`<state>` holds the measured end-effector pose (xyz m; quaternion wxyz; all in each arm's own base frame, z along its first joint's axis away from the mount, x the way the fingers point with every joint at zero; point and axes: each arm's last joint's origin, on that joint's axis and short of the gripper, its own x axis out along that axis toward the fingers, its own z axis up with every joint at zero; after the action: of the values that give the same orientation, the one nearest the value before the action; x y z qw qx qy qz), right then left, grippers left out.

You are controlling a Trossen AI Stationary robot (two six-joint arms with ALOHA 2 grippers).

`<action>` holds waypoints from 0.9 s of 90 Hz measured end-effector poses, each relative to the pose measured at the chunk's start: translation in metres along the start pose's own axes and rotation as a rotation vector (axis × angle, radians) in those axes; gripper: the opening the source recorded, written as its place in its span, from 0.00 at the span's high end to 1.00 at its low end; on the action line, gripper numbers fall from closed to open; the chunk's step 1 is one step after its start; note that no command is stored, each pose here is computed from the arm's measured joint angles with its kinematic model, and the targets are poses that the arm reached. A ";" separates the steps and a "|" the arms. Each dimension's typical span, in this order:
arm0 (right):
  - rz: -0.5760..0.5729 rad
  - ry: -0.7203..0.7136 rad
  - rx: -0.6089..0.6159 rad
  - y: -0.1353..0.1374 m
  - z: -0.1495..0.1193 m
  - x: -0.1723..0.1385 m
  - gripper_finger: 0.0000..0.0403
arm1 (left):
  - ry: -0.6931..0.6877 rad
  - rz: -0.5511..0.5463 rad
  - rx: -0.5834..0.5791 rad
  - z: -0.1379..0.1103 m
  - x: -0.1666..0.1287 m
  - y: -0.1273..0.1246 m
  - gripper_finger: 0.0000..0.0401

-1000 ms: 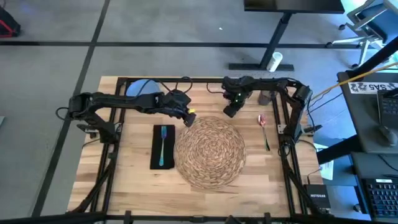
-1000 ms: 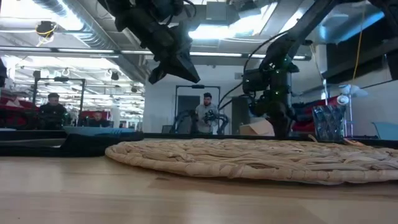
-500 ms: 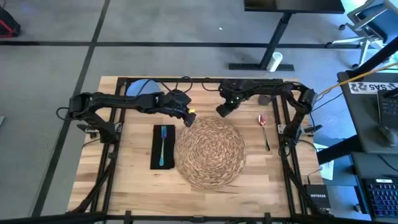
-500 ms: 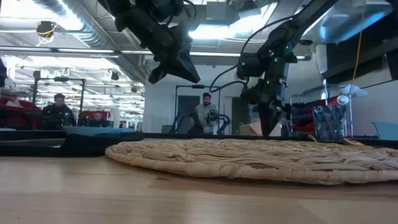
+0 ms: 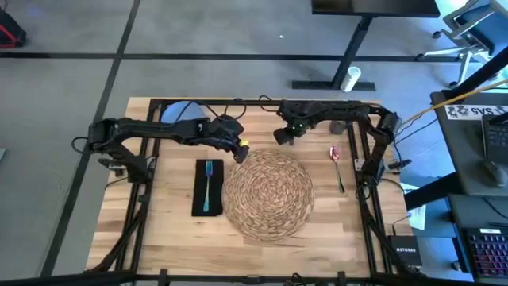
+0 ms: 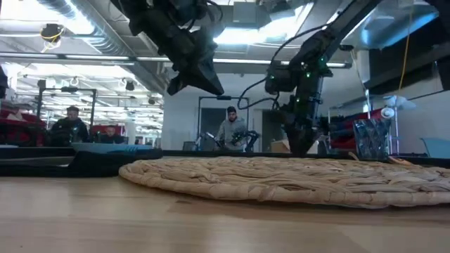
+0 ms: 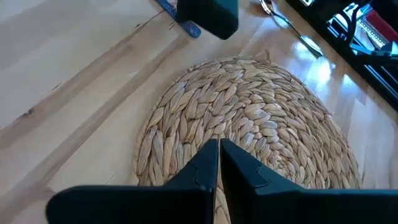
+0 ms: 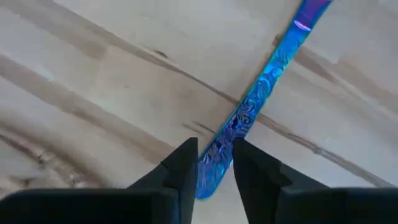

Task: Set table place
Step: Put the blue table knife on top of the brown placemat

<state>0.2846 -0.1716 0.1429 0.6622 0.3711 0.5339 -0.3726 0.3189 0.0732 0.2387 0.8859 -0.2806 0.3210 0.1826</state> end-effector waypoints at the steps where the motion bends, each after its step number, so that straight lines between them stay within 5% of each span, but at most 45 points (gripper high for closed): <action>1: -0.002 0.002 0.001 0.000 0.000 0.001 0.78 | 0.002 0.001 0.000 0.000 0.000 0.000 1.00; 81: -0.070 -0.014 0.104 -0.002 0.001 0.010 0.78 | 0.058 0.032 -0.002 -0.006 0.000 0.003 1.00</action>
<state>0.2850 -0.1740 0.1329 0.6323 0.3835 0.5216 -0.4255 0.3146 0.0722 0.2341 0.8730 -0.2814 0.3509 0.1888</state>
